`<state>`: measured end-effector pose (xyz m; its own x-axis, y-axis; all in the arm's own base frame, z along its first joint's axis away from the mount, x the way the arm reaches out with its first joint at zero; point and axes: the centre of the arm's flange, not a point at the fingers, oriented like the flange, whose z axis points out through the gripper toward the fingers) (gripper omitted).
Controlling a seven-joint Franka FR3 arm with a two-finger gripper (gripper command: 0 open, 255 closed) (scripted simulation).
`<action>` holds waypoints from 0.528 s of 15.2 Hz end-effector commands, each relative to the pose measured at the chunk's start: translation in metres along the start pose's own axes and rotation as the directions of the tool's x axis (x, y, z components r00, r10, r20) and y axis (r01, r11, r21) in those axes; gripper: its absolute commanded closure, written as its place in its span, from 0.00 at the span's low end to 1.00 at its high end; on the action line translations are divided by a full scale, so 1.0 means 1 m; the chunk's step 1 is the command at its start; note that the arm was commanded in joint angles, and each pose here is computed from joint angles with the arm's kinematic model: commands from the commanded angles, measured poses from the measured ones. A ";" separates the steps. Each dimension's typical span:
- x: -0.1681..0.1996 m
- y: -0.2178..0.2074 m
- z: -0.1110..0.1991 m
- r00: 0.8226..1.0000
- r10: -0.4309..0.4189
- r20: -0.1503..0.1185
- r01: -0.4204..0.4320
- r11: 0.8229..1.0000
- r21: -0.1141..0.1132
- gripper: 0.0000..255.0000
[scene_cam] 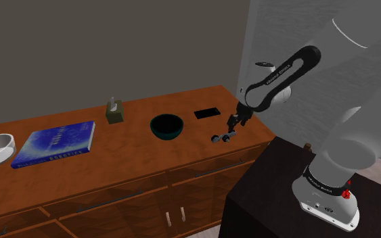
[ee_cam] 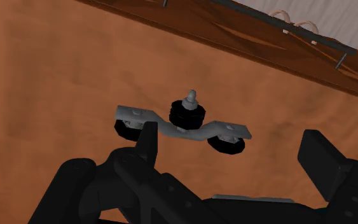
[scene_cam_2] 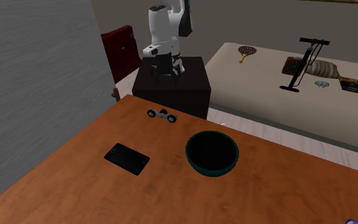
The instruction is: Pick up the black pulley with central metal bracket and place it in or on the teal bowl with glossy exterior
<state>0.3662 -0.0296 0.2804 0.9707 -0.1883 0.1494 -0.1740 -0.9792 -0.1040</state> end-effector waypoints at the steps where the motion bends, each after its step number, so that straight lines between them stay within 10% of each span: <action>1: 0.004 0.009 0.026 1.000 0.014 -0.021 -0.014 1.000 0.002 0.00; 8: 0.017 0.027 0.105 0.996 0.053 -0.067 -0.052 0.998 0.021 0.00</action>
<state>0.3969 -0.0517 0.1874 0.9491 -0.2364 0.2079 -0.2123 -0.9683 -0.1320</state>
